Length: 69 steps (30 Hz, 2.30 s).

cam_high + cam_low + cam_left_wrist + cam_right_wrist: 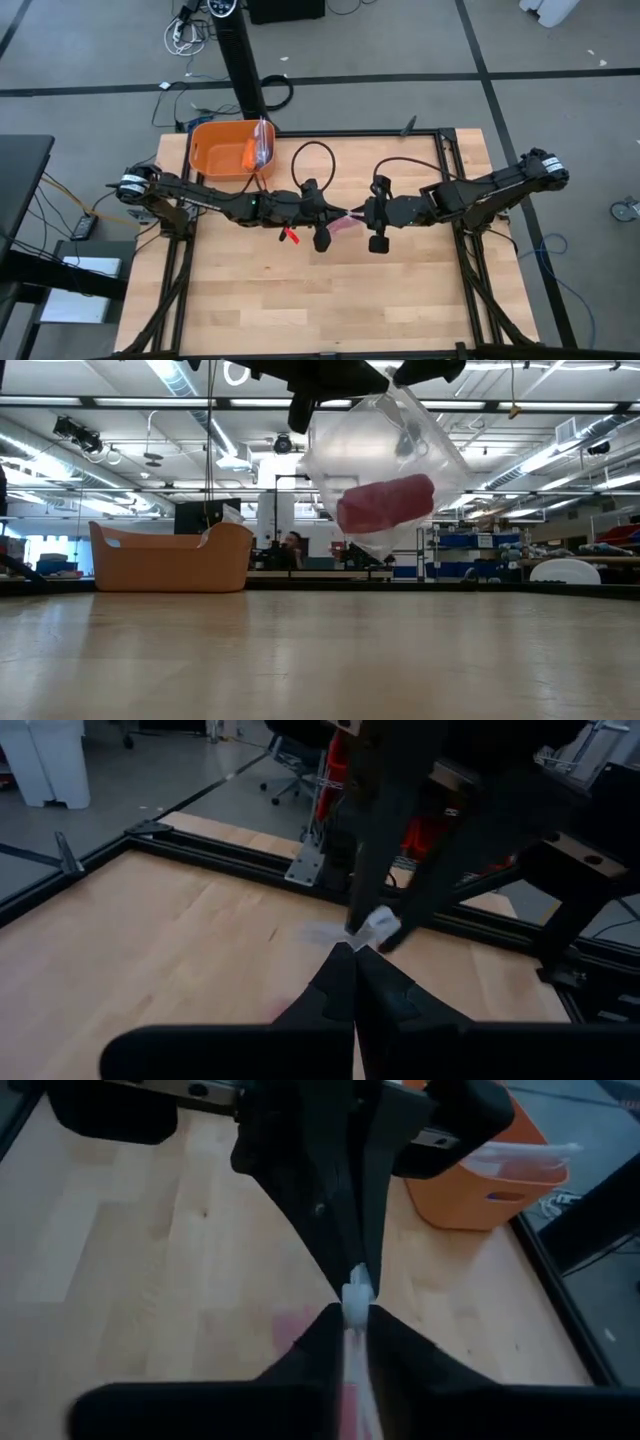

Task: Roll bandage
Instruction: Close the transparent zip bag

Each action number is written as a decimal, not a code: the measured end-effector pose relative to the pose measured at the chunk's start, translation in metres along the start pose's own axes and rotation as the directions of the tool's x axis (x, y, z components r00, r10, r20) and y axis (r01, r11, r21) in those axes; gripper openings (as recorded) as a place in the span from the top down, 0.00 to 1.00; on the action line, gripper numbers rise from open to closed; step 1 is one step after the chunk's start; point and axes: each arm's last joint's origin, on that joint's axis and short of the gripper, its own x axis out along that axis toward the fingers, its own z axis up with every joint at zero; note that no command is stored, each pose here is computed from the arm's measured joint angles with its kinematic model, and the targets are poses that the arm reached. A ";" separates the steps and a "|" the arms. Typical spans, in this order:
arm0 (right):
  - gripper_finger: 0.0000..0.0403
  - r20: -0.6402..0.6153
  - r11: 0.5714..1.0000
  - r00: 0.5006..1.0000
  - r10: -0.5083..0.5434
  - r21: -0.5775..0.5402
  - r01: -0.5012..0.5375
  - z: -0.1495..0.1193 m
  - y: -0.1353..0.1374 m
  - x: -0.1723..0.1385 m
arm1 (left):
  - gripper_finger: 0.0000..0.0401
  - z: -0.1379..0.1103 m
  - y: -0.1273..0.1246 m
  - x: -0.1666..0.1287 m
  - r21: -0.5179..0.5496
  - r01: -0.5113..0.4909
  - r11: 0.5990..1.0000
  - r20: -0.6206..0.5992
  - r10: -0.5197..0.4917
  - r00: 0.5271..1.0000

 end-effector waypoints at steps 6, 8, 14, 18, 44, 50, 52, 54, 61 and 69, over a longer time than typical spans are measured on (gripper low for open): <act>0.96 0.004 1.000 1.000 -0.005 -0.021 0.005 0.000 0.000 -0.001 | 1.00 0.001 -0.001 0.000 0.032 0.029 0.999 0.001 -0.030 1.000; 0.96 -0.001 1.000 1.000 0.002 -0.023 -0.002 0.000 0.000 -0.001 | 1.00 0.002 -0.002 0.000 0.041 0.051 0.998 0.014 -0.052 0.999; 0.99 -0.017 0.999 1.000 0.013 -0.033 -0.014 -0.001 0.000 -0.001 | 1.00 0.003 -0.005 -0.001 0.054 0.066 0.996 0.028 -0.067 0.997; 1.00 -0.038 0.999 0.999 0.010 -0.040 -0.011 -0.004 0.000 -0.001 | 1.00 0.003 -0.005 -0.001 0.054 0.077 0.996 0.032 -0.079 0.996; 0.99 -0.010 0.997 0.997 0.080 -0.003 -0.080 -0.004 0.007 -0.019 | 1.00 -0.048 0.010 -0.022 -0.120 0.175 0.977 0.243 -0.142 0.960; 0.99 -0.025 0.996 0.996 0.091 -0.011 -0.091 -0.003 0.005 -0.001 | 1.00 -0.073 0.019 -0.026 -0.168 0.134 0.977 0.138 -0.111 0.984; 0.99 -0.033 0.997 0.996 0.081 -0.004 -0.081 -0.004 0.001 0.002 | 1.00 -0.080 0.021 -0.026 -0.186 0.119 0.975 0.093 -0.103 0.990; 0.99 -0.042 0.996 0.995 0.089 0.009 -0.088 -0.006 -0.005 0.004 | 1.00 -0.085 0.022 -0.026 -0.196 0.111 0.974 0.042 -0.105 0.994; 1.00 -0.080 0.997 0.994 0.076 0.028 -0.074 -0.009 -0.033 0.018 | 1.00 -0.091 0.044 -0.021 -0.195 -0.024 0.981 -0.057 0.013 0.998; 1.00 -0.054 0.993 0.994 0.092 0.085 -0.087 -0.041 -0.055 0.063 | 1.00 -0.101 0.056 -0.022 -0.087 -0.156 0.984 -0.148 0.142 0.979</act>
